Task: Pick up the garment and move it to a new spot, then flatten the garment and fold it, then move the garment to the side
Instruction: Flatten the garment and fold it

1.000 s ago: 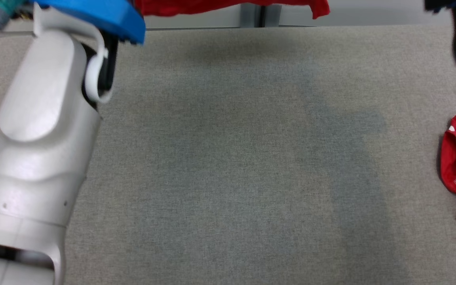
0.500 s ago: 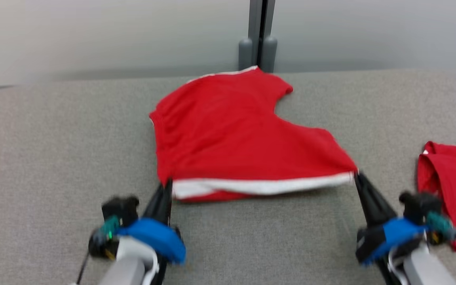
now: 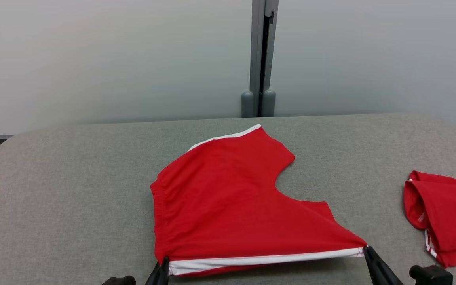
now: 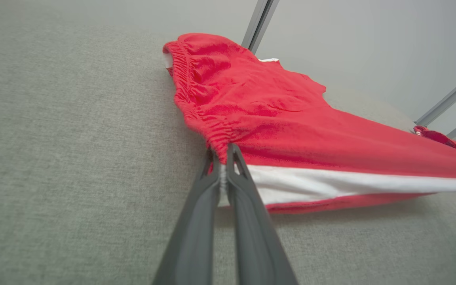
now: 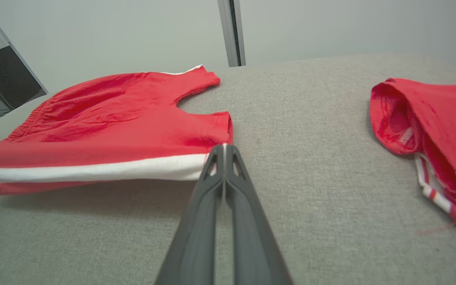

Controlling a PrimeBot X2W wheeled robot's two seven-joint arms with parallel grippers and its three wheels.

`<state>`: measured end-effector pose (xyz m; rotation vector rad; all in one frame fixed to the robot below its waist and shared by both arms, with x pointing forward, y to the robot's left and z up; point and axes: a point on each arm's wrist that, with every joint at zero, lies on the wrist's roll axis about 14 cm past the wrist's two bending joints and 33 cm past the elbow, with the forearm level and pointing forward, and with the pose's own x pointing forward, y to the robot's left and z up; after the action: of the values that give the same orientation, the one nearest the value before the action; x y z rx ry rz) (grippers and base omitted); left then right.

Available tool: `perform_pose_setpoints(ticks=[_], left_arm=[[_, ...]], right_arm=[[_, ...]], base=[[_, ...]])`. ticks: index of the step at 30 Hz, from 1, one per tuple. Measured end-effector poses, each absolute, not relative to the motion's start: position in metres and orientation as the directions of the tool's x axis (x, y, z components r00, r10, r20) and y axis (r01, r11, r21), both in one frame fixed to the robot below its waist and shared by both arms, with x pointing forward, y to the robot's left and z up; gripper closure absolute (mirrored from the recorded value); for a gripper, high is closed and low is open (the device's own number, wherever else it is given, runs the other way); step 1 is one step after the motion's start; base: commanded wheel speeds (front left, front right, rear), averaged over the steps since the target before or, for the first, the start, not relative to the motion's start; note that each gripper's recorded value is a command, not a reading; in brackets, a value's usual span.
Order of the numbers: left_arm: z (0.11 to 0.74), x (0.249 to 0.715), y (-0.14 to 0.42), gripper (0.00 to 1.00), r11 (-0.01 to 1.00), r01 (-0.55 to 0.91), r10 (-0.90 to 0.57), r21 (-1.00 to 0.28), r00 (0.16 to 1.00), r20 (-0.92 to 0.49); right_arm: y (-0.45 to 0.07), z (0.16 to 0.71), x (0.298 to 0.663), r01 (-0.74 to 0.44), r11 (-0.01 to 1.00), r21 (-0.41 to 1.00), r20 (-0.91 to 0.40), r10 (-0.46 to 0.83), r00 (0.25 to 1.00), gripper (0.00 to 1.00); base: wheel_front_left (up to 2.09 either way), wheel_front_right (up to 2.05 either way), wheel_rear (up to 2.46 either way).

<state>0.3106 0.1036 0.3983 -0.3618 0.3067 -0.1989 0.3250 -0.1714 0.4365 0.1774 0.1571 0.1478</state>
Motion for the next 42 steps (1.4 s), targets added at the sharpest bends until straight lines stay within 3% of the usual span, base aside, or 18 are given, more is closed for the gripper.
perform_pose_setpoints(ticks=[5, 14, 25, 35, 36, 37, 42], left_arm=[[0.414, 0.317, 0.102, 1.00, 0.913, 0.159, -0.248, -0.377, 0.947, -0.202], [0.469, 0.388, 0.096, 1.00, 0.903, 0.196, -0.233, -0.383, 0.971, -0.052], [0.463, 0.467, 0.128, 1.00, 0.922, 0.050, -0.094, -0.385, 0.991, -0.095], [0.430, 0.500, 0.143, 1.00, 0.928, -0.028, -0.044, -0.372, 0.982, -0.182], [0.426, 0.501, 0.144, 0.50, 0.927, -0.036, -0.040, -0.373, 0.980, -0.195], [0.421, 0.501, 0.145, 0.00, 0.927, -0.048, -0.034, -0.373, 0.977, -0.210], [0.403, 0.497, 0.152, 0.00, 0.931, -0.104, 0.008, -0.349, 0.964, -0.267]], right_arm=[[-0.167, 0.449, 0.339, -0.154, 0.973, 0.173, -0.103, 0.174, 0.979, 1.00], [-0.137, 0.504, 0.444, -0.293, 0.955, 0.040, 0.027, 0.292, 0.956, 1.00], [-0.107, 0.506, 0.579, -0.371, 0.924, -0.098, 0.004, 0.373, 0.928, 1.00], [-0.077, 0.458, 0.647, -0.421, 0.896, -0.143, -0.071, 0.415, 0.907, 1.00], [-0.074, 0.450, 0.649, -0.425, 0.895, -0.132, -0.086, 0.417, 0.905, 0.55], [-0.071, 0.441, 0.650, -0.424, 0.899, -0.109, -0.103, 0.414, 0.904, 0.00], [-0.066, 0.426, 0.649, -0.422, 0.905, -0.057, -0.128, 0.412, 0.902, 0.00]], base=[[0.00, 0.00, 0.00], [0.00, 0.00, 0.00], [0.00, 0.00, 0.00], [0.00, 0.00, 0.00], [0.00, 0.00, 0.00], [0.00, 0.00, 0.00], [0.00, 0.00, 0.00]])
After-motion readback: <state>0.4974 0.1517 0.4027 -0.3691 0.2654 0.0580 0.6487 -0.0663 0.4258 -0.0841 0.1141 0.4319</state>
